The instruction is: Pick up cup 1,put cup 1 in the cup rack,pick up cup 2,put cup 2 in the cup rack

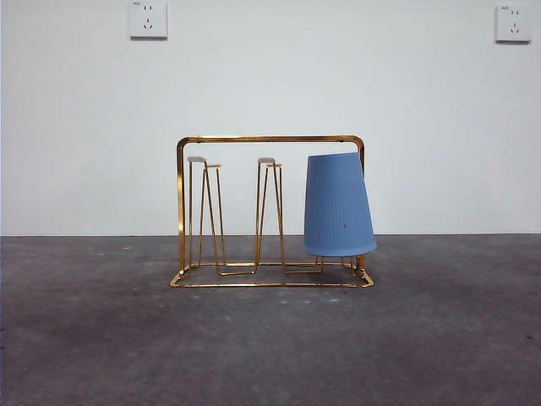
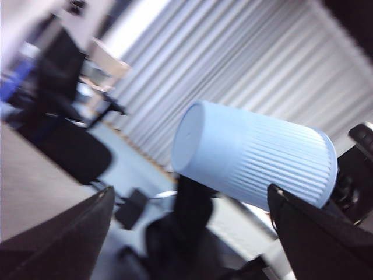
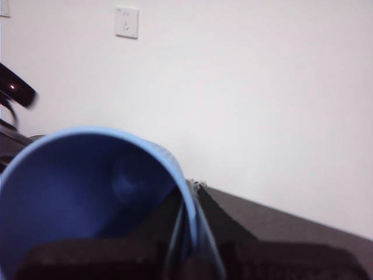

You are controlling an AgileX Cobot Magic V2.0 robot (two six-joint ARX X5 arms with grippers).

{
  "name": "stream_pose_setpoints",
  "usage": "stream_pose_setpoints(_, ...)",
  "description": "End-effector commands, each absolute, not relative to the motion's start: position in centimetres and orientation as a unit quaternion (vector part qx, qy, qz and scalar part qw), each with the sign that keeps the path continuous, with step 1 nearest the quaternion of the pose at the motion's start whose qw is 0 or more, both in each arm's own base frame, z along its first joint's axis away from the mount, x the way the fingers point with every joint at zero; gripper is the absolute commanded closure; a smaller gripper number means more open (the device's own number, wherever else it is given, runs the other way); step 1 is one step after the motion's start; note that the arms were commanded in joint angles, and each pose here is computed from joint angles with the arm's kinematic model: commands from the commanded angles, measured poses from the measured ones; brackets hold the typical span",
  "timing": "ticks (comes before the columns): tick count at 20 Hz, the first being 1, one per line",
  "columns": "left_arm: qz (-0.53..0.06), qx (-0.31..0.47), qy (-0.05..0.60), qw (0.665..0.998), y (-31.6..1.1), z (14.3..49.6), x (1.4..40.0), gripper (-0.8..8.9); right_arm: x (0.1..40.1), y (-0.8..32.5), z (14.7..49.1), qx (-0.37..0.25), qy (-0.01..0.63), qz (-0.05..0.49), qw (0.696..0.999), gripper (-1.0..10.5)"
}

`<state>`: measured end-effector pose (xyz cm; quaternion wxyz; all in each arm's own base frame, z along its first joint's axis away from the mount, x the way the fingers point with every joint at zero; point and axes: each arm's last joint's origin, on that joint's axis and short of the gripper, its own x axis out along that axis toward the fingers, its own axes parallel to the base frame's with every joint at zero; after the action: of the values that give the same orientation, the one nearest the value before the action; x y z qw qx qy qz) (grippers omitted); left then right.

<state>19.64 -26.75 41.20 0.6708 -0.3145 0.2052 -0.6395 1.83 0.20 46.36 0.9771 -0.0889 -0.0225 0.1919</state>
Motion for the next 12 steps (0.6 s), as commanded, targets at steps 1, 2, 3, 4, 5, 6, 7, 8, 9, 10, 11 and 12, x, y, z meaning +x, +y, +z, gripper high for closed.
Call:
stream_pose_setpoints(1,-0.65,-0.373,0.23,0.621,-28.4,40.1,20.5,3.74,1.7,0.0,46.5,-0.107,-0.039,0.187,0.976,9.6)
stream_pose_setpoints(2,-0.654,-0.381,0.229,0.612,-29.1,39.7,20.6,3.74,1.7,0.0,46.5,-0.11,-0.038,0.182,0.976,9.6)
stream_pose_setpoints(3,-0.659,-0.391,0.228,0.601,-29.9,39.3,20.7,3.74,1.7,0.0,46.5,-0.119,-0.038,0.173,0.977,9.6)
stream_pose_setpoints(4,-0.664,-0.398,0.224,0.592,-30.3,39.0,20.8,3.74,1.8,0.0,46.5,-0.124,-0.038,0.165,0.978,9.6)
stream_pose_setpoints(5,-0.667,-0.406,0.224,0.583,-30.8,38.7,20.9,3.74,1.9,0.0,46.5,-0.129,-0.039,0.16,0.978,9.6)
stream_pose_setpoints(6,-0.669,-0.414,0.221,0.576,-31.1,38.5,21.0,3.74,1.9,0.0,46.6,-0.13,-0.041,0.157,0.978,9.6)
stream_pose_setpoints(7,-0.667,-0.425,0.219,0.572,-31.5,38.1,21.2,3.73,2.1,0.2,46.7,-0.128,-0.044,0.157,0.978,9.6)
stream_pose_setpoints(8,-0.667,-0.432,0.217,0.567,-31.9,37.8,21.2,3.73,2.2,0.4,46.7,-0.127,-0.05,0.156,0.978,9.6)
stream_pose_setpoints(9,-0.666,-0.438,0.212,0.565,-32.1,37.6,21.3,3.73,2.4,0.6,46.7,-0.134,-0.054,0.155,0.977,9.6)
stream_pose_setpoints(10,-0.664,-0.445,0.206,0.564,-32.2,37.7,21.3,3.73,2.7,0.9,46.5,-0.14,-0.054,0.155,0.977,9.6)
stream_pose_setpoints(11,-0.662,-0.451,0.198,0.565,-32.1,37.8,21.3,3.73,3.0,1.2,46.2,-0.146,-0.051,0.156,0.976,9.6)
stream_pose_setpoints(12,-0.659,-0.458,0.189,0.566,-32.1,38.0,21.3,3.73,3.6,1.8,45.6,-0.155,-0.044,0.157,0.974,9.6)
